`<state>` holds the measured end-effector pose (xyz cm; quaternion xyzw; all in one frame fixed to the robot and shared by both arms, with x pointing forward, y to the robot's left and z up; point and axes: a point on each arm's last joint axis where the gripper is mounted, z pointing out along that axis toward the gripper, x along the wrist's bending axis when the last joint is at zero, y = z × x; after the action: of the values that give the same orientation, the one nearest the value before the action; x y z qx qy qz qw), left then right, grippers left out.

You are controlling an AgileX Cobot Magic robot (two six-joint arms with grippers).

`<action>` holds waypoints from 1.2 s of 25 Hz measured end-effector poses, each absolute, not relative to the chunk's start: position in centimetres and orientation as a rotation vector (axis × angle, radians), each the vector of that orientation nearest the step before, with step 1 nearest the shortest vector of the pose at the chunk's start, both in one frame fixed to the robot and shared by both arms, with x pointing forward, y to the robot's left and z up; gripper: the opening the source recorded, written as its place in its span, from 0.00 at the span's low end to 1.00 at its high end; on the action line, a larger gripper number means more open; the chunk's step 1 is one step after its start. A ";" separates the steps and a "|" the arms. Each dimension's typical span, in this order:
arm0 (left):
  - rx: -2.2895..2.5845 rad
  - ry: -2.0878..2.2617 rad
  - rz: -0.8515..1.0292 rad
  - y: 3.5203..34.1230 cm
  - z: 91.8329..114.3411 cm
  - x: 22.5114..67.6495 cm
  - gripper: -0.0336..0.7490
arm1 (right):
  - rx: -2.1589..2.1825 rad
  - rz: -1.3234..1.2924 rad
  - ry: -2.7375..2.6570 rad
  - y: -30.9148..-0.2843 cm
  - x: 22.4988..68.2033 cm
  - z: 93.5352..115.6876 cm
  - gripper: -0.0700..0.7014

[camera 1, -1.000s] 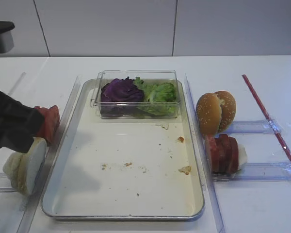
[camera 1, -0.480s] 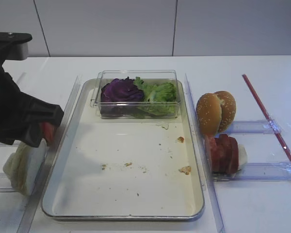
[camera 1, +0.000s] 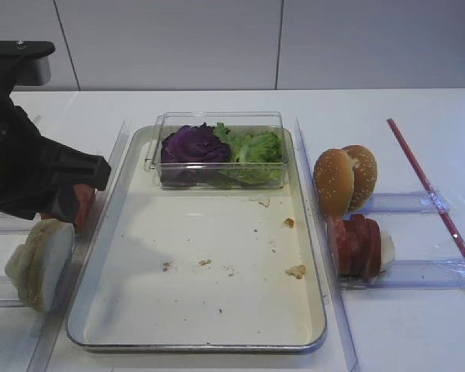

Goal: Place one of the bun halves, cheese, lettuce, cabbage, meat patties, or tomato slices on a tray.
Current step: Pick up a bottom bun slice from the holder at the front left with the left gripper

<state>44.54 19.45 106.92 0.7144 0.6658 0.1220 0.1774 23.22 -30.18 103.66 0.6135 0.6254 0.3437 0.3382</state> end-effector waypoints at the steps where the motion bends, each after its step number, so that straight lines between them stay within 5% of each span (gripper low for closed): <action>1: 2.019 1.880 0.346 19.4 106.9 44.6 0.46 | 1.598 0.895 1.629 -30.2 23.2 103.7 1.00; 30: 2.217 1.927 0.299 18.2 103.3 46.6 0.46 | 1.598 0.895 1.629 -30.2 23.2 103.7 1.00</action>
<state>46.59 18.21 103.28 0.7474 0.6498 0.1008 0.0943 23.22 -30.18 103.66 0.6135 0.6254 0.3437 0.3382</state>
